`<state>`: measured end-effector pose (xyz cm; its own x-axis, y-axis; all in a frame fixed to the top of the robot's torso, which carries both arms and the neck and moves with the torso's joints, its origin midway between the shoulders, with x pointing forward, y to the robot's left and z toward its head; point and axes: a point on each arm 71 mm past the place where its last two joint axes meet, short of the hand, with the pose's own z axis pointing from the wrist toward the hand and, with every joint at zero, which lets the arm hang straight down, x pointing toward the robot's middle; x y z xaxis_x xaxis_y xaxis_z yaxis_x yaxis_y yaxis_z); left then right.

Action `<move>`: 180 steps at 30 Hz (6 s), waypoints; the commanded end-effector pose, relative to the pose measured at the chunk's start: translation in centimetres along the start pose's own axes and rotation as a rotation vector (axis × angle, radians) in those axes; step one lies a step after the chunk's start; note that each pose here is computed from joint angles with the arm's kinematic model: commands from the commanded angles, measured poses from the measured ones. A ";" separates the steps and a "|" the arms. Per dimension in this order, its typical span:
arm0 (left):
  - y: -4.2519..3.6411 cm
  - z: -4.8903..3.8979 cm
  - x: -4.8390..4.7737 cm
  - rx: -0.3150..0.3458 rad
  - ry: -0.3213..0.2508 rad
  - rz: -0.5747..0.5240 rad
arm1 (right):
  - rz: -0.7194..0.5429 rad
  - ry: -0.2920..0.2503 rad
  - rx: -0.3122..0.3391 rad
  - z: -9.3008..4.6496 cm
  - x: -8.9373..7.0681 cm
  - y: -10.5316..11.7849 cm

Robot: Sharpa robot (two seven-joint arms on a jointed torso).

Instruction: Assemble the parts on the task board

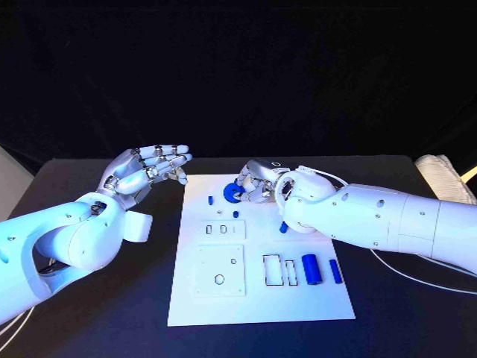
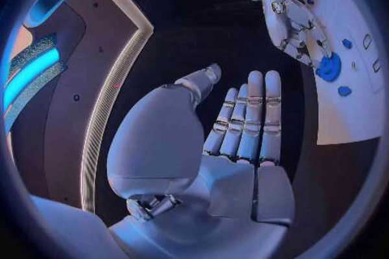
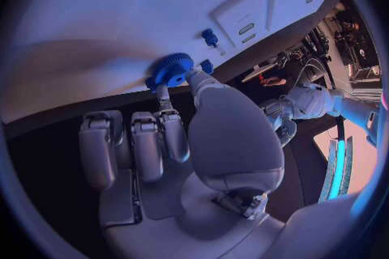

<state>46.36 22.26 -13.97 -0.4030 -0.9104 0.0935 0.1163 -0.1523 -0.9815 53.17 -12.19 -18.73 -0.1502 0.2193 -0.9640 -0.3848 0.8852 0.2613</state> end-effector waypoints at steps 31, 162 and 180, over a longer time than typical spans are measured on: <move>-0.23 -0.19 -0.30 0.008 -0.008 0.004 | 0.015 -0.050 -0.016 -2.4 -0.8 -0.8; 0.06 0.00 -0.86 0.001 -0.008 0.003 | 0.177 -0.030 0.116 -8.3 -2.6 -16.6; 0.20 0.15 -1.34 -0.002 -0.021 0.010 | 0.237 -0.144 0.194 -8.2 -4.2 -13.3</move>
<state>47.05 23.54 -14.34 -0.3714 -0.9249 0.0819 0.1163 -0.1338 -0.9841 51.54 -28.46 -18.26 -0.1219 0.4446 -0.8874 -0.2293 0.8573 0.4610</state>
